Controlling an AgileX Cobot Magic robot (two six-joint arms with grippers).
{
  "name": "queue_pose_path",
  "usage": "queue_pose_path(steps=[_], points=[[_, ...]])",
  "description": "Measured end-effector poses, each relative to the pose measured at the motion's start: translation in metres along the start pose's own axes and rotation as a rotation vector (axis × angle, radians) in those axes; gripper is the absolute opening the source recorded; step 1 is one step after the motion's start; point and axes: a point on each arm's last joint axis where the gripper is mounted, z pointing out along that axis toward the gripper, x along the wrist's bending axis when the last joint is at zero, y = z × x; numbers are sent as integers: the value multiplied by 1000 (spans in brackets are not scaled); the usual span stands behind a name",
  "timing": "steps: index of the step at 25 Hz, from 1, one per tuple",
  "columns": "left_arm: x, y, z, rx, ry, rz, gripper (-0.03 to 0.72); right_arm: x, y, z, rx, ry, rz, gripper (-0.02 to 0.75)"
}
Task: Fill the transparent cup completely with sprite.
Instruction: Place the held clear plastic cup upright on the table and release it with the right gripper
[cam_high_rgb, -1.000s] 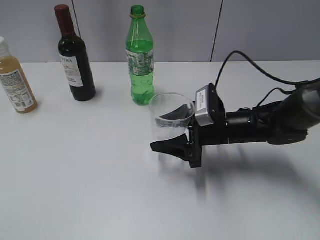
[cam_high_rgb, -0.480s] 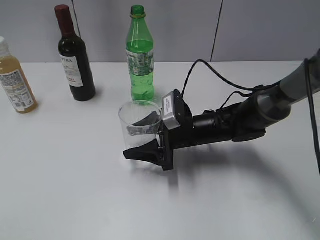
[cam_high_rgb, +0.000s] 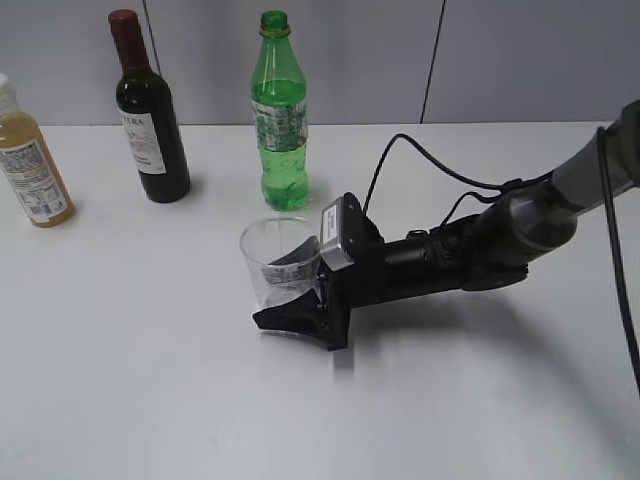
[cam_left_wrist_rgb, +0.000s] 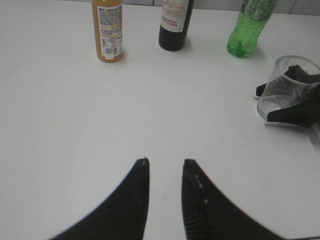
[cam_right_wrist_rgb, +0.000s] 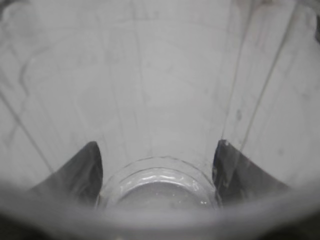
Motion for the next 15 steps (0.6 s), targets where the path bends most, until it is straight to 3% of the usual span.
queue_pose_path(steps=[5,10,15], points=[[0,0,0,0,0,0,176,-2,0,0,-1,-23,-2,521],[0,0,0,0,0,0,176,-3,-1,0,7,-29,-5,645],[0,0,0,0,0,0,176,-4,-2,-2,11,-31,-7,660]])
